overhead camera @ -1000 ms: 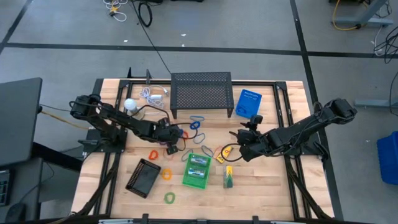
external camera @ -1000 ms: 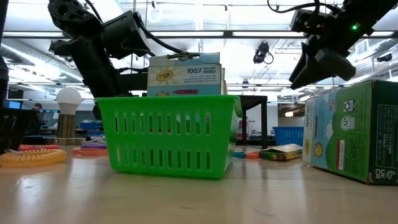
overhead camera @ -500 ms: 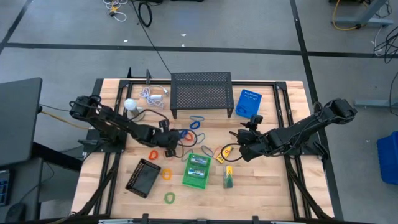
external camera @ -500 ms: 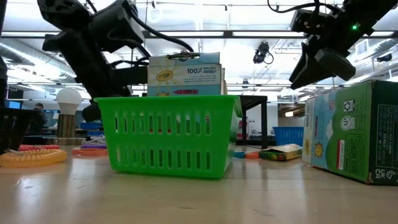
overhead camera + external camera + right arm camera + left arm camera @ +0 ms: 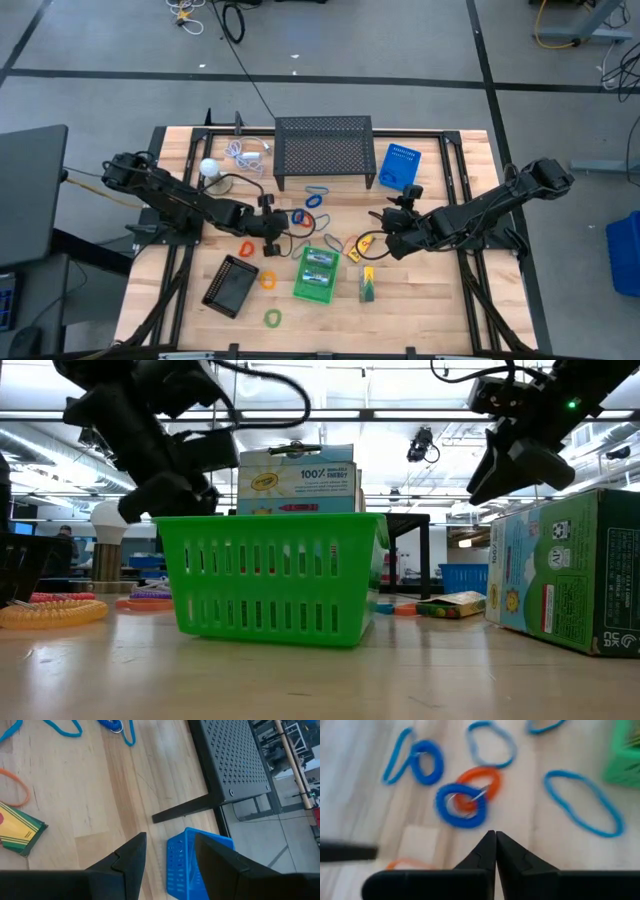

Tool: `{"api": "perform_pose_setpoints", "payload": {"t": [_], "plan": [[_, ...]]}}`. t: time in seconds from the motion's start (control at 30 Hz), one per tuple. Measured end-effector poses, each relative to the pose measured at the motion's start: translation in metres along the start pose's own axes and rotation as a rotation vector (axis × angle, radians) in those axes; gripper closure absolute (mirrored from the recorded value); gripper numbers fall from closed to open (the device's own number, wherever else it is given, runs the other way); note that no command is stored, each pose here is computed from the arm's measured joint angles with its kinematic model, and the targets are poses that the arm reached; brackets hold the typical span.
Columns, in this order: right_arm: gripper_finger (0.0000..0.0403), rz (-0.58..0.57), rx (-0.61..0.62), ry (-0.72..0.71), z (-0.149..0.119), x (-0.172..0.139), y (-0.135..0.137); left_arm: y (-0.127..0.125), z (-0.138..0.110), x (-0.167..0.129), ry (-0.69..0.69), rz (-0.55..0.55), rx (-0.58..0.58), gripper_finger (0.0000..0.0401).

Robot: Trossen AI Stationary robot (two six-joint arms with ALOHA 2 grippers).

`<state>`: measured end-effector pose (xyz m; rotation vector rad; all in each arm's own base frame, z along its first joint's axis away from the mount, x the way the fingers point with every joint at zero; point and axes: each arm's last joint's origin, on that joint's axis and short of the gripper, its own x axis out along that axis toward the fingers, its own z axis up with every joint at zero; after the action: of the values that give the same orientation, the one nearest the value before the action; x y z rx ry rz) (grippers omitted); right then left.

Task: Pick & Place Office Desk Supplies
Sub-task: Put the blue spring keychain into the black bin

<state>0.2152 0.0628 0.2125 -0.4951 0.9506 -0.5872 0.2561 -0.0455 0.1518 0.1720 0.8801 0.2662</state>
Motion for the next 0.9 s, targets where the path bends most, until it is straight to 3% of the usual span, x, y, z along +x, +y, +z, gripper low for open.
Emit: {"api": "perform_pose_setpoints", "payload": {"t": [0.27,0.6,0.9], "plan": [[0.0227,-0.001,0.001,0.005,-0.001,0.000,0.000,0.004,0.006,0.001,-0.051,0.060,0.096,0.0296],[0.0227,-0.007,-0.015,0.021,-0.003,0.000,-0.001,0.015,0.013,0.007,-0.088,0.020,0.058,0.0131],[0.0227,-0.009,-0.017,0.025,-0.003,0.000,-0.001,0.012,0.010,0.015,-0.066,0.009,0.071,0.0127]]}}
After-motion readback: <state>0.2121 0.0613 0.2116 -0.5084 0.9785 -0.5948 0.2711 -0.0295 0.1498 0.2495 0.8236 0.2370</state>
